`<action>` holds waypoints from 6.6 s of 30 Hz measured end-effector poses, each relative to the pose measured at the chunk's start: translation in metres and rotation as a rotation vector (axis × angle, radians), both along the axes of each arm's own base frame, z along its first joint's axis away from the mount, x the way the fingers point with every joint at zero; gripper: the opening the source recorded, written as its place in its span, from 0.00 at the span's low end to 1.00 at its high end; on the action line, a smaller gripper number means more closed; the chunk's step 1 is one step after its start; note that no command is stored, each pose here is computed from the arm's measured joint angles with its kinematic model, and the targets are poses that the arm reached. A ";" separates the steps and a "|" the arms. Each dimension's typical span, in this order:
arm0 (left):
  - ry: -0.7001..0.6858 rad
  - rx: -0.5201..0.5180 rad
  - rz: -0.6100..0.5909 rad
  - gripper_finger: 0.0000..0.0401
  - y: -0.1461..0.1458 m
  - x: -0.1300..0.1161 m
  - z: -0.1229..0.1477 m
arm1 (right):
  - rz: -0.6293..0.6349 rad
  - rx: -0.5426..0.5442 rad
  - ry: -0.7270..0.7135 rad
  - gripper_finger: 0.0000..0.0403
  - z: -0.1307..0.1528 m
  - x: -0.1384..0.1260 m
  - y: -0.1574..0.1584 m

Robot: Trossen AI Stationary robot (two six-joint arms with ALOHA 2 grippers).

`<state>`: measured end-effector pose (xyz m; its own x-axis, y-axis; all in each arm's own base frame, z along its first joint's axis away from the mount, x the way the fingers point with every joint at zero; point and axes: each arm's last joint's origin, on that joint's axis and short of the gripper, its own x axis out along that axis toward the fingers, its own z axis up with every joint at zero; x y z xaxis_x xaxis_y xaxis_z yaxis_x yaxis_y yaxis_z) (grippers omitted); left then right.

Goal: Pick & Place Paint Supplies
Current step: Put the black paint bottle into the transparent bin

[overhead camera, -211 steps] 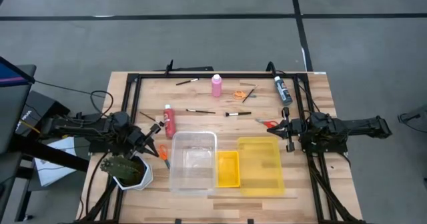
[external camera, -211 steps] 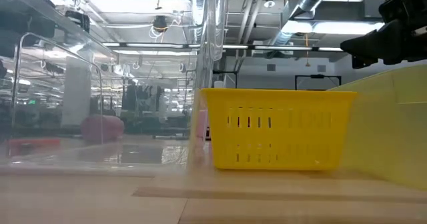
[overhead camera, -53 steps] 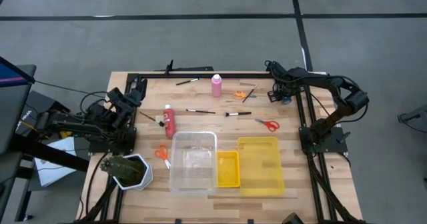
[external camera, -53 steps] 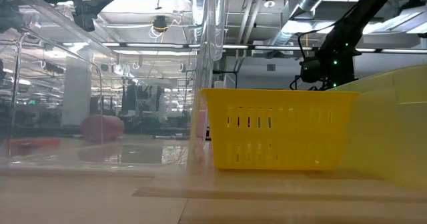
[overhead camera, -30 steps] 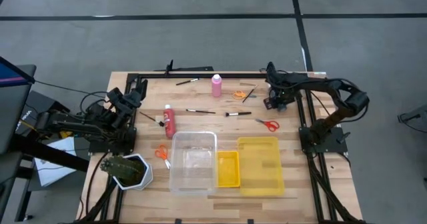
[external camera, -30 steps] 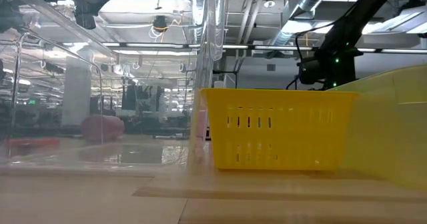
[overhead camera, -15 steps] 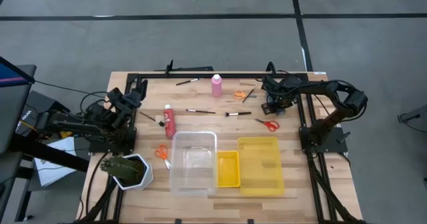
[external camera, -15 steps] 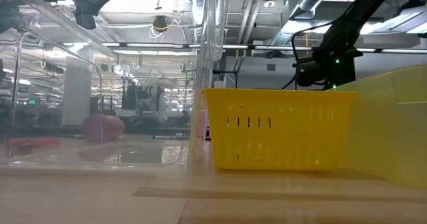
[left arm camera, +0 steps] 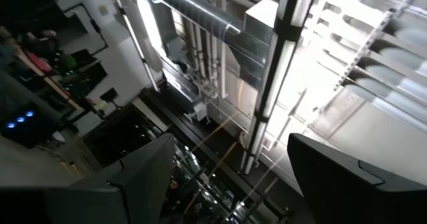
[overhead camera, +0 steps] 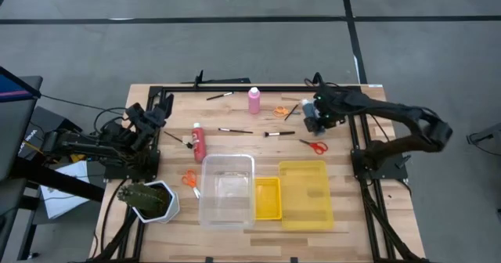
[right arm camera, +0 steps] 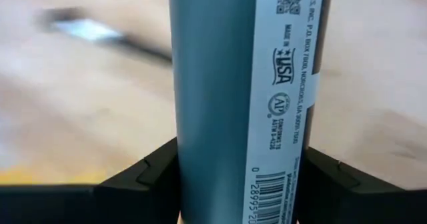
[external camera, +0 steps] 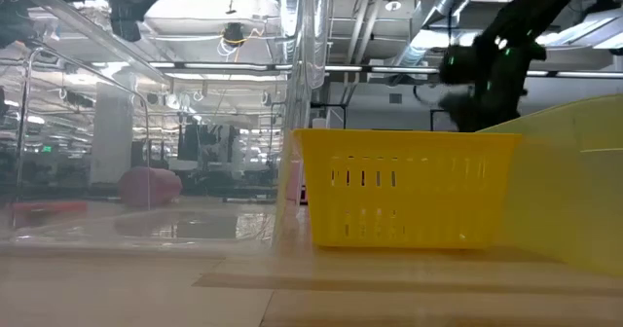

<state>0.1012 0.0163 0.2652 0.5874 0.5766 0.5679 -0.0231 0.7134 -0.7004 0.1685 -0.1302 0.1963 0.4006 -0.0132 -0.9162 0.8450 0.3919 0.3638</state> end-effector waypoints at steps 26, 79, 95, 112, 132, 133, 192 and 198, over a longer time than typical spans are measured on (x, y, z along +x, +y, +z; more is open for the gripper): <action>0.789 0.501 -0.231 0.72 0.045 0.157 0.175 | 0.612 -0.335 -0.368 0.52 0.168 0.071 0.043; 1.004 0.497 -0.527 0.34 0.063 0.204 0.152 | 0.927 -0.506 -0.284 0.52 0.226 0.119 0.072; 0.984 0.481 -0.526 0.28 0.063 0.203 0.154 | 0.893 -0.514 -0.308 0.57 0.228 0.121 0.071; 1.148 0.429 -0.665 0.28 0.061 0.174 0.146 | 0.622 -0.669 -0.556 0.65 0.281 0.075 0.052; 1.366 0.544 -1.036 0.28 -0.012 0.142 0.160 | 0.460 -0.710 -0.579 0.65 0.296 0.045 0.038; 1.393 0.570 -1.050 0.28 -0.016 0.144 0.162 | 0.455 -0.706 -0.576 0.65 0.295 0.045 0.037; 1.800 0.163 -0.709 0.28 -0.182 0.229 0.023 | 0.673 -0.710 -0.571 0.65 0.298 0.028 0.081; 1.818 0.161 -0.701 0.28 -0.181 0.227 0.012 | 0.672 -0.711 -0.571 0.65 0.298 0.028 0.081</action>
<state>0.3285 -0.1652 0.2773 0.5040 0.0321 -0.8631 -0.2549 0.9603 -0.1131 0.1966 -0.0495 0.4947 0.8803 -0.0821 -0.4673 0.1664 0.9758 0.1420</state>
